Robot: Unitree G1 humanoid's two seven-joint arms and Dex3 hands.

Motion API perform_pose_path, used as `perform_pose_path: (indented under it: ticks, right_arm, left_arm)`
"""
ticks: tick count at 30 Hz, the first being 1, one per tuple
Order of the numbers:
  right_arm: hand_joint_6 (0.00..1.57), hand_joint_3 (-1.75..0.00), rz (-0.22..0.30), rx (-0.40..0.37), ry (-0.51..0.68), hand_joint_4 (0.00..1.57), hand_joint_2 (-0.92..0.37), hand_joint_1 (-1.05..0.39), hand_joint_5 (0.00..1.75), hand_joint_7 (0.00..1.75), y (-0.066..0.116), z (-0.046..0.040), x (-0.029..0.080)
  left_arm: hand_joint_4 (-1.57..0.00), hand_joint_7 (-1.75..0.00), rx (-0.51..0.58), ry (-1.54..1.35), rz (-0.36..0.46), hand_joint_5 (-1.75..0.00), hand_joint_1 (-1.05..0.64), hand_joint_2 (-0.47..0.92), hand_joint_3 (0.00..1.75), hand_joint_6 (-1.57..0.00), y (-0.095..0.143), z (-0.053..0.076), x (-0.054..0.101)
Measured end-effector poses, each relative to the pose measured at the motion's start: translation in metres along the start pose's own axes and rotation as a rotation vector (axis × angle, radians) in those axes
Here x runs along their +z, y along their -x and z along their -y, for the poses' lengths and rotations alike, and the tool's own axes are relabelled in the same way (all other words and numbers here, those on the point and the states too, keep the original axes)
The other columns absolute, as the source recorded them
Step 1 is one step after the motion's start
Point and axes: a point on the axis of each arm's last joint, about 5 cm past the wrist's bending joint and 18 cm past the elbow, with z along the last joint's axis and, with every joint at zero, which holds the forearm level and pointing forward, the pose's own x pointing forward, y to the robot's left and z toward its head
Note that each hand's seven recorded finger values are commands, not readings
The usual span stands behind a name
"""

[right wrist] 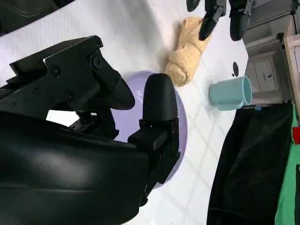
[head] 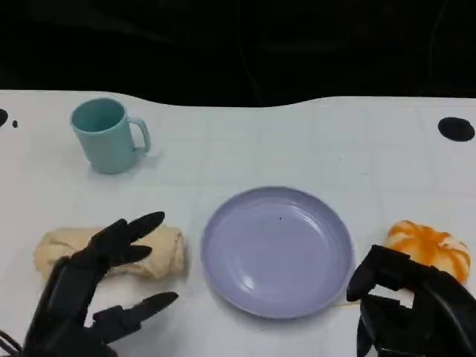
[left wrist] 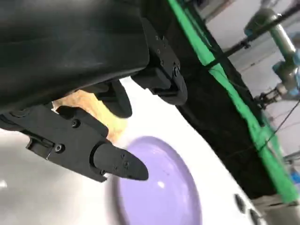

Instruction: Grasp the towel on the left side of the plate with the left hand and place it into the plate.

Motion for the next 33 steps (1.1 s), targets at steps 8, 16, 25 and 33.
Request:
perform_pose_path:
  ticks: [8,16,25,33]
  right_arm:
    - [0.50,-1.21,0.003,-0.002,0.010,0.73,-0.64,-0.05,1.75,1.72,-0.001,0.0017,0.001]
    - [0.49,-1.18,0.003,0.005,0.017,0.71,-0.66,-0.05,1.75,1.71,-0.001,0.0028,0.001]
    - [0.49,-1.16,0.005,0.005,0.017,0.72,-0.67,-0.06,1.75,1.71,-0.001,0.0026,0.001]
    - [0.50,-1.16,0.000,0.000,0.021,0.71,-0.65,-0.09,1.75,1.70,0.000,0.0015,0.000]
  left_arm:
    - [-0.22,-0.01,-0.043,-0.468,-0.030,-0.43,-0.50,0.89,0.00,-0.37,-0.014,-0.011,0.006]
    - [-0.29,0.00,-0.108,-0.821,-0.095,-0.32,-0.47,0.84,0.00,-0.37,-0.041,-0.009,0.014]
    - [-0.38,0.00,-0.220,-0.901,-0.182,-0.17,-0.43,0.79,0.00,-0.37,-0.066,0.002,0.006]
    - [-0.44,0.00,-0.344,-0.965,-0.231,-0.11,-0.43,0.80,0.00,-0.37,-0.088,0.012,-0.006]
